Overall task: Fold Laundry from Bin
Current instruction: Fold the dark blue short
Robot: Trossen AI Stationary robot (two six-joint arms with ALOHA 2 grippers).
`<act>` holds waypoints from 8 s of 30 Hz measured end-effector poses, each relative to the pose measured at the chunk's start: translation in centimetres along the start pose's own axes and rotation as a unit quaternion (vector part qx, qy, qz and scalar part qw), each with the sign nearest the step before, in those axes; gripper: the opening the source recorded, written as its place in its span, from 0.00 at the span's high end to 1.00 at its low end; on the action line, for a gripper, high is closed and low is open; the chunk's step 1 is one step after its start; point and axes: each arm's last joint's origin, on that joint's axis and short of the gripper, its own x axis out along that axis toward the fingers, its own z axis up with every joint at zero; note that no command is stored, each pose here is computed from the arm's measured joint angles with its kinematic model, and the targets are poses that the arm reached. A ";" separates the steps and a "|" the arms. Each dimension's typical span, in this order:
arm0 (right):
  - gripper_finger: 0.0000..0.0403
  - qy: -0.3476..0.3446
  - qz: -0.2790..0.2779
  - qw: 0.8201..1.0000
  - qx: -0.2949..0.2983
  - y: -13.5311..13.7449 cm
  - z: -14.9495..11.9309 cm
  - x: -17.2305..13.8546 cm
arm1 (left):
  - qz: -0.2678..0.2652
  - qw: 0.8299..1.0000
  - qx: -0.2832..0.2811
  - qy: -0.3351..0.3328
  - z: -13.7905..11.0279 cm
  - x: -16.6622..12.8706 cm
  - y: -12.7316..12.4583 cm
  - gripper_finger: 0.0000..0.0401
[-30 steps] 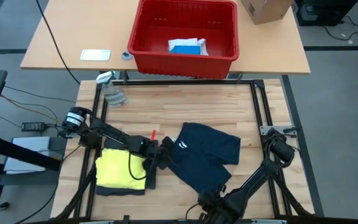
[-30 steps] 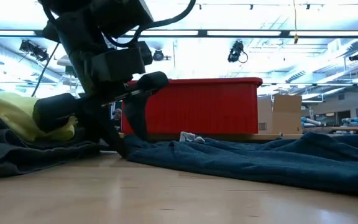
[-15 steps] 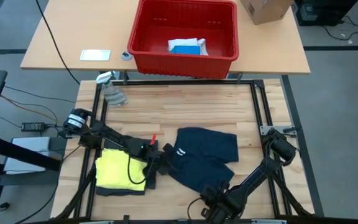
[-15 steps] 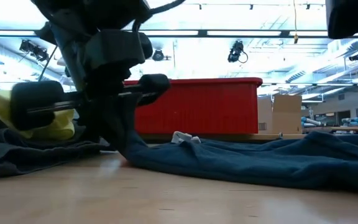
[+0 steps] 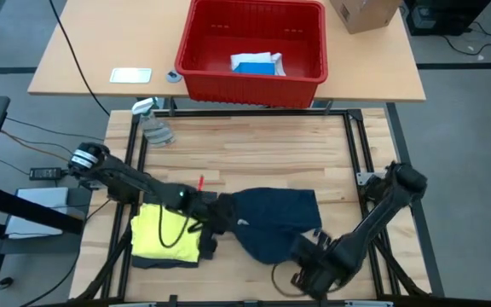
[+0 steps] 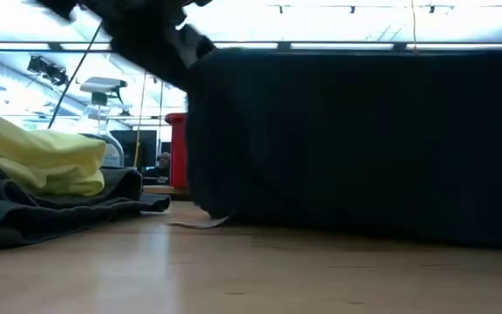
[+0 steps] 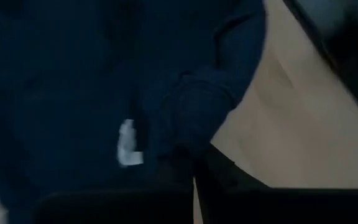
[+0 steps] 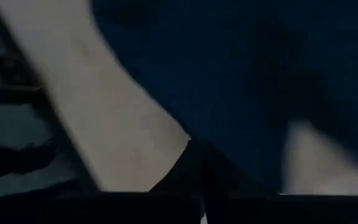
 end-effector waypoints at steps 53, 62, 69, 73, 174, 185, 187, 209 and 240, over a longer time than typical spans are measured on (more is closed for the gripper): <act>0.63 -0.029 0.017 0.998 0.062 -26.5 6.3 8.5 | 0.101 0.816 -0.568 -0.044 -1.6 2.0 10.3 0.68; 0.67 -0.002 0.038 0.977 0.209 -24.5 3.3 9.2 | 0.180 0.828 -0.528 0.053 -5.0 4.9 11.4 0.71; 0.70 0.004 0.194 0.933 0.302 -18.4 2.1 7.4 | 0.199 0.855 -0.478 0.022 -5.4 3.2 15.8 0.71; 0.70 -0.002 0.236 0.938 0.255 -16.2 2.5 5.4 | 0.159 0.858 -0.489 -0.007 -4.8 1.7 17.8 0.71; 0.96 -0.194 0.206 0.959 -0.018 -23.0 12.5 6.5 | 0.036 0.936 -0.350 0.020 6.2 1.4 16.0 0.91; 0.80 -0.107 0.145 0.977 0.111 -25.6 12.9 11.0 | 0.066 0.924 -0.367 0.087 1.0 6.4 20.9 0.90; 0.72 -0.106 0.149 0.975 0.127 -25.9 12.9 10.8 | 0.069 0.920 -0.374 0.089 0.7 6.4 21.4 0.87; 0.60 -0.271 0.008 0.958 0.094 -25.1 13.2 7.5 | 0.129 0.878 -0.432 0.160 0.2 0.4 21.6 0.40; 0.82 0.140 0.110 0.975 -0.136 -20.3 5.2 9.1 | 0.237 0.880 -0.404 0.079 4.2 -8.1 17.5 0.54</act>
